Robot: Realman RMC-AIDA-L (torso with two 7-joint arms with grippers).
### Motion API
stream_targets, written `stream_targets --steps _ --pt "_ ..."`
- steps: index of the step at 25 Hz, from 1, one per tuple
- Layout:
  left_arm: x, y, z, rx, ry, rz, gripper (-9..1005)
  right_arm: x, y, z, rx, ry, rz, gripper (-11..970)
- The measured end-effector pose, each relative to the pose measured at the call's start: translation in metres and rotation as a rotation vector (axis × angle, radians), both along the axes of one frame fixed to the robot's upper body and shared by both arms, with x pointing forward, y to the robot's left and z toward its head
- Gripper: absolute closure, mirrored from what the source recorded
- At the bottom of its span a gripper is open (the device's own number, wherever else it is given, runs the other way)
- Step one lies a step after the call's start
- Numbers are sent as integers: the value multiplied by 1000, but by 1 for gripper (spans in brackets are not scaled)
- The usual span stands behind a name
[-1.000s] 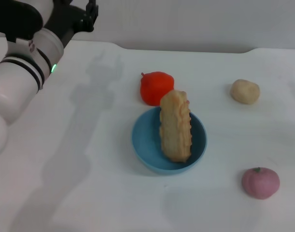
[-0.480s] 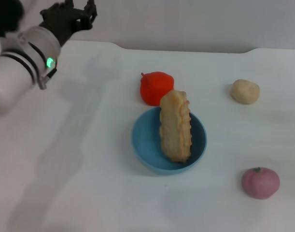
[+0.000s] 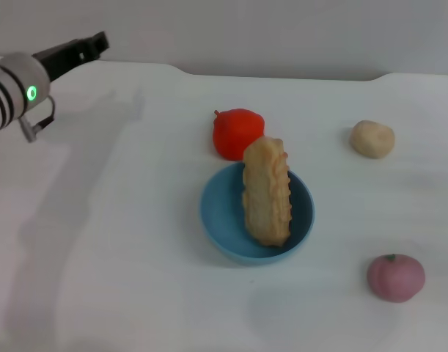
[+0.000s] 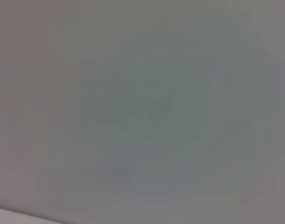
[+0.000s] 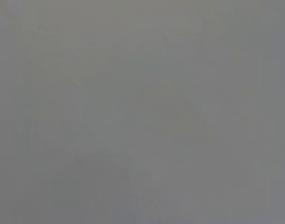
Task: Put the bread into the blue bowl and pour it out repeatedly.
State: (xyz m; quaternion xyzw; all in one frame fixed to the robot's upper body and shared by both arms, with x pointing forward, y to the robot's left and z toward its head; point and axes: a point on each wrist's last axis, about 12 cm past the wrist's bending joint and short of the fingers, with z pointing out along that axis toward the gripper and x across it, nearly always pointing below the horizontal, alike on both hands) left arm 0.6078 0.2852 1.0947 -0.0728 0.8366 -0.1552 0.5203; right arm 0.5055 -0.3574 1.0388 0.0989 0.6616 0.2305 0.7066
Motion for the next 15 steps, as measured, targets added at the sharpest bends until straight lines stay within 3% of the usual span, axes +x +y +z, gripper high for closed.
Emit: stream_targets --steps 3,6,9,12,15 --pt "-4 6 -4 -73 33 0 523 0 1 -1 1 3 -1 565" --pt "-7 25 -5 -297 82 15 527 0 1 -1 -4 2 3 565" --pt "-15 42 -10 -527 57 -26 530 2 4 -1 -5 4 10 565" --pt "-26 53 -18 -612 -13 -28 530 2 5 -2 -4 8 14 565" --pt "-32 57 -22 -529 -87 -35 530 2 5 -2 -6 9 17 565"
